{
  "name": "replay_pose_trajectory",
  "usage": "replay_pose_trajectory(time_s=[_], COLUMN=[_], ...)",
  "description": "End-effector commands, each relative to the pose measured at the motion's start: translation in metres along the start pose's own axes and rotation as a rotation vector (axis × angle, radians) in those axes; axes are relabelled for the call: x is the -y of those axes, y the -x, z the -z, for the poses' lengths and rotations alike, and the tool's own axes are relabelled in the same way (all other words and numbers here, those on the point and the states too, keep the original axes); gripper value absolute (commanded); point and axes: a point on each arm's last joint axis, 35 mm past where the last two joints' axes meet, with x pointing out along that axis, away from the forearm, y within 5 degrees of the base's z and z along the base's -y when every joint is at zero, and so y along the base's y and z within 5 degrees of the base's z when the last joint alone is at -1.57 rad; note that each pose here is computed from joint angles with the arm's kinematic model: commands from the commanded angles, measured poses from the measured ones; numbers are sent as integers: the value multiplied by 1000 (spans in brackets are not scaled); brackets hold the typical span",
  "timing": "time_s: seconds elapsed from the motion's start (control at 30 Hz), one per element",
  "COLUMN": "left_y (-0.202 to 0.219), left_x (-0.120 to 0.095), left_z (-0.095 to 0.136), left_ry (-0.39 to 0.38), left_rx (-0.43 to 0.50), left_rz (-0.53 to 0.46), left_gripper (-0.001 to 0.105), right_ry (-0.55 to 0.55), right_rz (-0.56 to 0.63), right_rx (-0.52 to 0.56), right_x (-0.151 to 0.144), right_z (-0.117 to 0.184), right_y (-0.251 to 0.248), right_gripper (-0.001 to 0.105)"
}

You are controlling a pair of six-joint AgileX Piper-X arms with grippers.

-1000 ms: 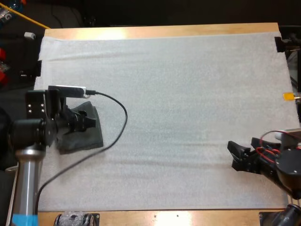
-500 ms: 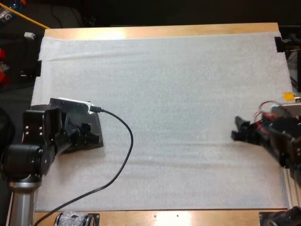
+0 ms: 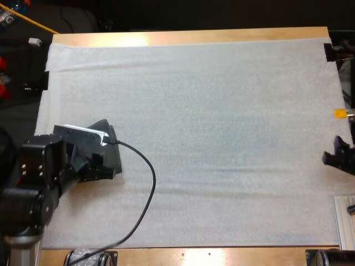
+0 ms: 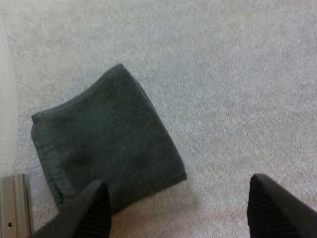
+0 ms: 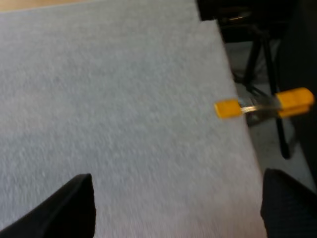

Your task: Pick towel from pile, fold and stack

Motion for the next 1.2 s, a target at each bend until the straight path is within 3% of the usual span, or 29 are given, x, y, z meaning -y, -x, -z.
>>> replay_pose_trajectory(time_s=[0.0, 0.33, 0.4, 0.57, 0.73, 0.93, 1.17], left_y=[9, 58, 65, 87, 103, 117, 113], left_x=[0, -2, -2, -5, -8, -12, -13], left_z=[3, 32, 41, 77, 114, 164, 178], left_ry=[-13, -15, -13, -10, -12, -20, -19], left_rx=[27, 219, 250, 370, 461, 500, 390], left_rz=[-5, -27, -24, -5, 4, 6, -5], left_gripper=[57, 57, 57, 57, 57, 57, 57], right_ry=[21, 57, 55, 50, 57, 66, 3], right_rz=[-7, -12, -48, -300, -319, -289, -129], right_rx=[-12, -6, 20, 125, 187, 265, 249], right_x=[0, -5, -7, -20, -24, -27, -23], right_z=[4, 34, 40, 57, 73, 90, 97], right_y=[8, 52, 61, 85, 104, 122, 127], right_gripper=[67, 67, 65, 52, 51, 51, 51])
